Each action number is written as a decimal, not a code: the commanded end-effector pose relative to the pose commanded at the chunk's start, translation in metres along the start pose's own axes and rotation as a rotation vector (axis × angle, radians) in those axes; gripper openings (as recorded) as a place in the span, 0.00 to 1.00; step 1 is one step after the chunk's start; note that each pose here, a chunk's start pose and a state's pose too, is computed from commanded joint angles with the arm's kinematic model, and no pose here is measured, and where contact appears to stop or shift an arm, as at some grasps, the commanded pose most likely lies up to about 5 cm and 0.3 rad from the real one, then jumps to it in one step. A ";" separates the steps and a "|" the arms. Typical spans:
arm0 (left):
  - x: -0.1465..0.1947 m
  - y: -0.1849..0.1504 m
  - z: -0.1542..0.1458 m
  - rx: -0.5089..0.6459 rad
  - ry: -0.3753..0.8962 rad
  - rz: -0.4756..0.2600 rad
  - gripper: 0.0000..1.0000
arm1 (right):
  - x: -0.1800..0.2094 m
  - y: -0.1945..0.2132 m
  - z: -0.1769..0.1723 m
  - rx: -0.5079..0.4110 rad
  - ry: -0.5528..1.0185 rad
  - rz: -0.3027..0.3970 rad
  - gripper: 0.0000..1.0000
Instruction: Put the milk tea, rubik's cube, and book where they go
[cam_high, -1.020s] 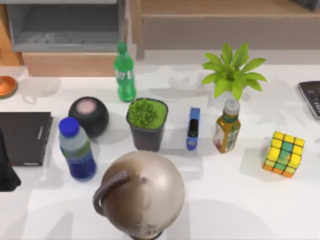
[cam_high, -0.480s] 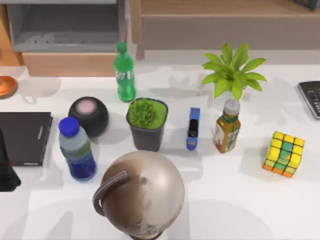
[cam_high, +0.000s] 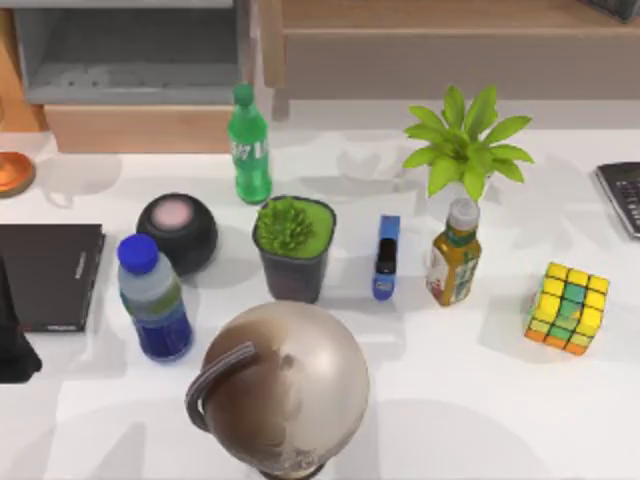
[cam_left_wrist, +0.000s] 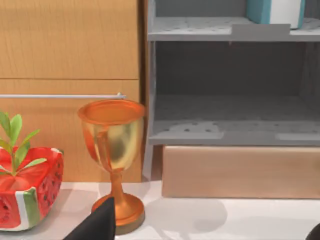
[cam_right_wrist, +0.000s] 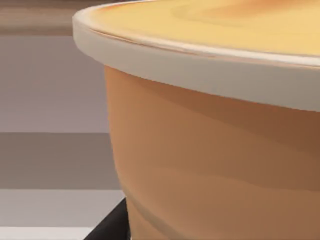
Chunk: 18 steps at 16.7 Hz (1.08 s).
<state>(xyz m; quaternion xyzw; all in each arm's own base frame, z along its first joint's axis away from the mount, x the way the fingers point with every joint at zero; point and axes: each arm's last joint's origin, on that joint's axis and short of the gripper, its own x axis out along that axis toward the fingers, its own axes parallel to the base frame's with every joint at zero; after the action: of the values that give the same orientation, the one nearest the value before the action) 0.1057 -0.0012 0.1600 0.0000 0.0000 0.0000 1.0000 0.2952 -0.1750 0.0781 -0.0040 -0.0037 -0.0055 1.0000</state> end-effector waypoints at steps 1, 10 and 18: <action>0.000 0.000 0.000 0.000 0.000 0.000 1.00 | 0.000 0.000 0.000 0.000 0.000 0.000 0.53; 0.000 0.000 0.000 0.000 0.000 0.000 1.00 | 0.000 0.000 0.000 0.000 0.000 0.000 1.00; 0.000 0.000 0.000 0.000 0.000 0.000 1.00 | -0.005 0.000 0.000 0.000 0.000 0.001 1.00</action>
<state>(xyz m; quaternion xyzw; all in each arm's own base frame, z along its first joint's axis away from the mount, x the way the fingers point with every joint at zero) 0.1057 -0.0012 0.1600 0.0000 0.0000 0.0000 1.0000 0.2905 -0.1748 0.0780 -0.0038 -0.0035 -0.0051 1.0000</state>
